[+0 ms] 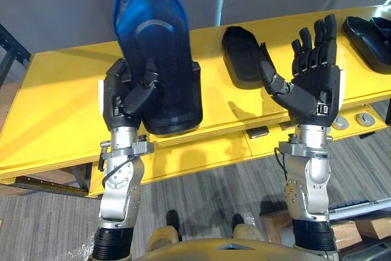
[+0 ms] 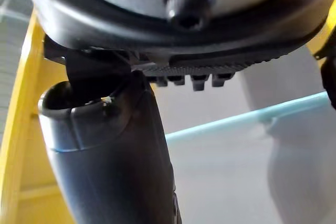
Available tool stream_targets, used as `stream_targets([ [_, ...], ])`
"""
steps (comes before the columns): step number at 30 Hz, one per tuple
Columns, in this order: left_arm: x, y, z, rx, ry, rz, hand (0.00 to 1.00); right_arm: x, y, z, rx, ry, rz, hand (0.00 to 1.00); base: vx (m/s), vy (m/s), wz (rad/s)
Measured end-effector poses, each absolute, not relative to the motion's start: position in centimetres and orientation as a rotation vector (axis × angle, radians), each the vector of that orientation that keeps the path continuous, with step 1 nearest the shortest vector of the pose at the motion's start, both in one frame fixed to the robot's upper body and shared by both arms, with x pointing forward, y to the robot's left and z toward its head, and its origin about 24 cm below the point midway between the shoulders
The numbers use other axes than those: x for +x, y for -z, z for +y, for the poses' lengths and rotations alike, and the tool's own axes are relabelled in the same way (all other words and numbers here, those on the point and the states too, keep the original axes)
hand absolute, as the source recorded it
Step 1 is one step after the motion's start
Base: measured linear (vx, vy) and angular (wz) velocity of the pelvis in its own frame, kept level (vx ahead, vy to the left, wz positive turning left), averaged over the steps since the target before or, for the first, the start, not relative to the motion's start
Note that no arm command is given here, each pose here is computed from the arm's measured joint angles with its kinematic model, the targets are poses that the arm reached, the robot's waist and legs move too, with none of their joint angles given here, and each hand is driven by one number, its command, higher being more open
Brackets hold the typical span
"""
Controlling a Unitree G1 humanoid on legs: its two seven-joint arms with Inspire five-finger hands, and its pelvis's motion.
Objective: Walk over and take three plastic housings, then place them on the shelf
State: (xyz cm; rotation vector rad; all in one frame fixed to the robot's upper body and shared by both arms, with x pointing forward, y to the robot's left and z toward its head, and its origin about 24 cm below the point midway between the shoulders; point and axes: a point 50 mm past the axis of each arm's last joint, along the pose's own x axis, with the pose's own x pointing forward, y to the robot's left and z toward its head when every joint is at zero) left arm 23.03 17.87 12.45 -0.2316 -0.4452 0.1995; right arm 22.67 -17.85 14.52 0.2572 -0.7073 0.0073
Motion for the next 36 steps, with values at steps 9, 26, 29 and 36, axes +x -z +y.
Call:
stream_targets([
  [9,26.2,-9.5,22.2,-0.221,-0.535,-0.286,0.0,21.4,-12.5,-18.8,0.164,-0.027,-0.566,1.0,-0.06,-0.025,-0.14],
  [26,30.7,-7.6,28.4,-0.092,-0.576,-0.019,0.0,21.7,-12.6,-19.1,0.038,-0.15,-0.532,1.0,0.0,-0.001,-0.08],
  [29,31.2,-8.0,29.1,-0.064,-0.562,0.007,1.0,21.7,-12.6,-19.2,0.032,-0.146,-0.532,1.0,0.0,0.0,0.0],
  [36,33.0,-9.5,30.9,0.024,-0.549,0.092,1.0,21.9,-12.7,-18.7,0.045,-0.141,-0.528,1.0,0.0,0.0,0.0],
])
